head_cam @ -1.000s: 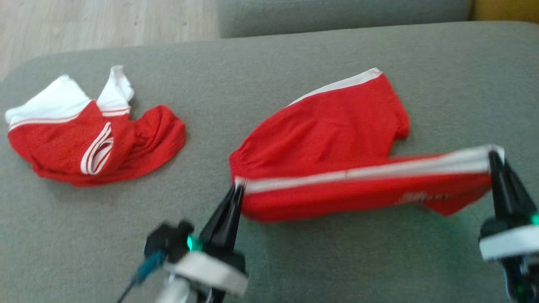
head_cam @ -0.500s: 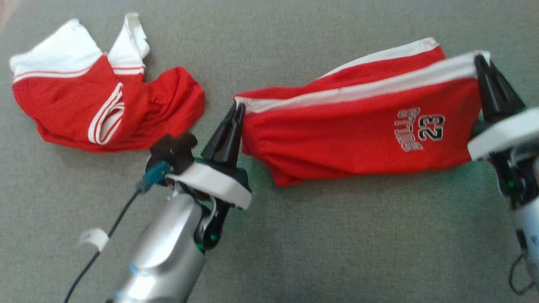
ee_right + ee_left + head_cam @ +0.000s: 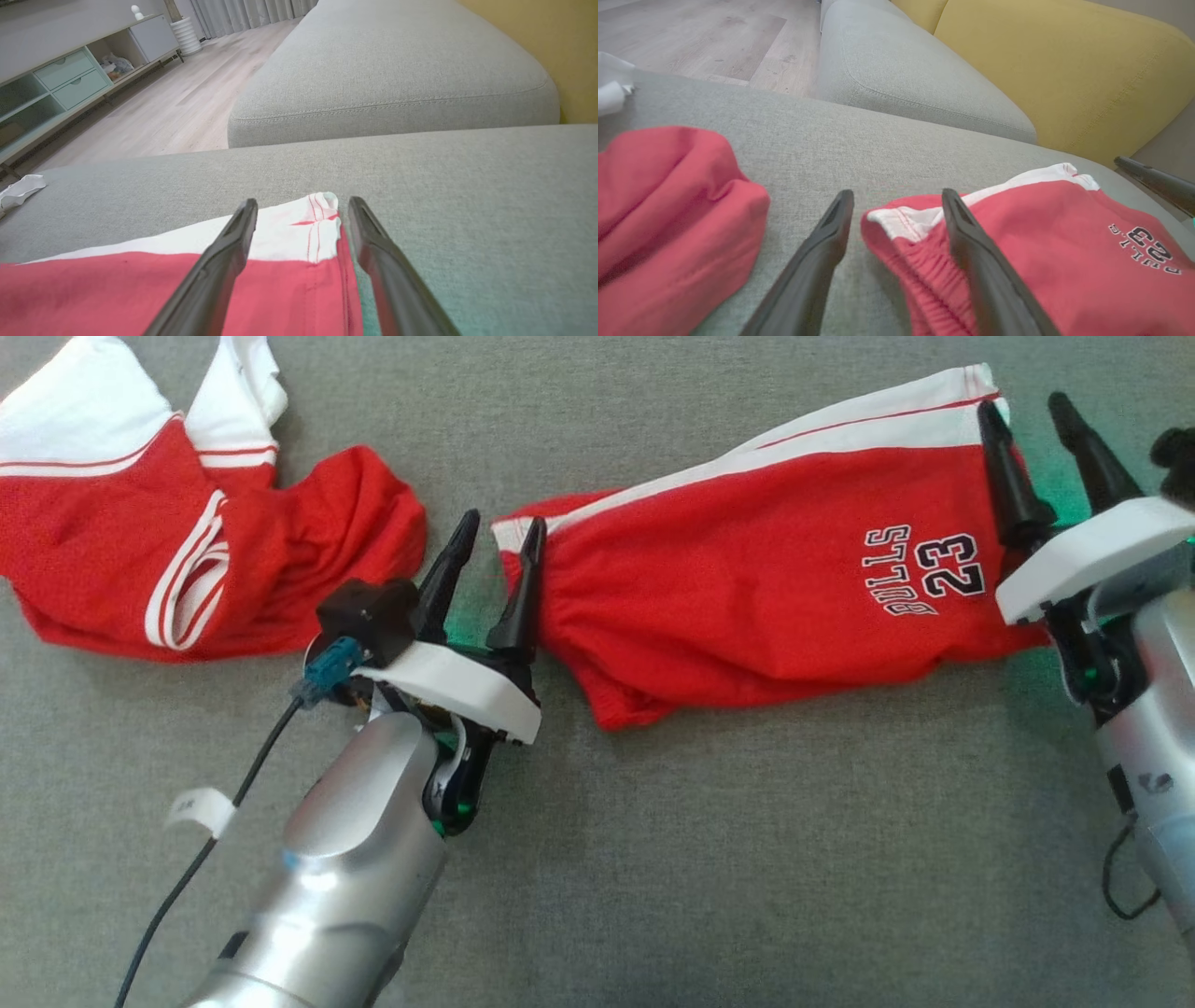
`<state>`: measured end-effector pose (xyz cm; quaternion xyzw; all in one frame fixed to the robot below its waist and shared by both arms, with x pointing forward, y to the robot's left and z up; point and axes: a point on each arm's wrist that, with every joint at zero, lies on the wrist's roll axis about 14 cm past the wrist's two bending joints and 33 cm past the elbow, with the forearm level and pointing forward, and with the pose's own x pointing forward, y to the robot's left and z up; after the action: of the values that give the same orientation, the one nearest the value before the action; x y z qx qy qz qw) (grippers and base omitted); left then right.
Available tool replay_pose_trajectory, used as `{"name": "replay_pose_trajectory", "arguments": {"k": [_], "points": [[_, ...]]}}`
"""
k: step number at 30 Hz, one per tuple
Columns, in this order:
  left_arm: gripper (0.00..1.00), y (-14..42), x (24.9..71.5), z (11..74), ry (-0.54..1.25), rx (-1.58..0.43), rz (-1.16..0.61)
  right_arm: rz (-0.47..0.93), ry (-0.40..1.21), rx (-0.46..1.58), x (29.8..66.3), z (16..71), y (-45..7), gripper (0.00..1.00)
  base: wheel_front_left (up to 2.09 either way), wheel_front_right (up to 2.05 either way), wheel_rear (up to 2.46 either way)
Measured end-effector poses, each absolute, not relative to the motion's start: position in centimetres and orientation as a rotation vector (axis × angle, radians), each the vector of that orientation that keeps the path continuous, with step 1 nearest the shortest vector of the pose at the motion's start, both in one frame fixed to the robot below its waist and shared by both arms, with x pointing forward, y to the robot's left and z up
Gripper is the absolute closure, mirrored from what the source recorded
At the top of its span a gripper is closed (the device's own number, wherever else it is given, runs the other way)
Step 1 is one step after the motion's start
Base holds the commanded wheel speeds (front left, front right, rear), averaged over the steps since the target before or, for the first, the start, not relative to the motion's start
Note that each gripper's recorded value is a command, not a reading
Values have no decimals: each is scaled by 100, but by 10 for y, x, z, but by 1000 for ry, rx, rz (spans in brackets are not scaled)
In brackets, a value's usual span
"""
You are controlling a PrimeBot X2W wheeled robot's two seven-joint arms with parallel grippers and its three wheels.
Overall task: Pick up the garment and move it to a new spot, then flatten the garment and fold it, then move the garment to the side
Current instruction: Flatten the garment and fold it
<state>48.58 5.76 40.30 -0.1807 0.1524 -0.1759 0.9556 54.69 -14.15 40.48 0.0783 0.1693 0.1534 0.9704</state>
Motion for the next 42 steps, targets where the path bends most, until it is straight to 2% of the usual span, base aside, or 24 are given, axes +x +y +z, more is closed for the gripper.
{"name": "replay_pose_trajectory", "arguments": {"k": [7, 10, 17, 26, 33, 34, 35, 36, 39, 42], "points": [[0, 61, 481, 408, 291, -310, -334, 273, 312, 147, 540, 420, -167, 0, 0, 0, 0], [0, 70, 478, 425, 230, -295, -292, 250, 293, 131, 534, 430, -183, 0, 0, 0, 0], [0, 111, 437, 447, 133, -239, -131, 224, 313, 117, 506, 426, -199, 0, 0, 0, 0], [0, 154, 378, 480, 21, -132, 26, 257, 379, 128, 499, 403, -168, 0, 0, 0, 0], [0, 175, 333, 486, 11, -99, 143, 234, 555, 35, 489, 358, -163, 0, 0, 0, 0], [0, 179, 330, 488, 7, -96, 158, 237, 578, 29, 489, 353, -158, 11, 0, 0, 0], [0, 182, 327, 489, 2, -86, 172, 243, 588, 29, 491, 352, -153, 66, 0, 0, 0], [0, 184, 325, 491, -3, -79, 181, 250, 591, 31, 494, 354, -147, 100, 0, 0, 0], [0, 187, 323, 494, -13, -63, 194, 266, 585, 54, 497, 359, -132, 100, 0, 0, 0], [0, 183, 327, 494, -16, -50, 175, 237, 558, 45, 497, 363, -145, 100, 0, 0, 0]]}}
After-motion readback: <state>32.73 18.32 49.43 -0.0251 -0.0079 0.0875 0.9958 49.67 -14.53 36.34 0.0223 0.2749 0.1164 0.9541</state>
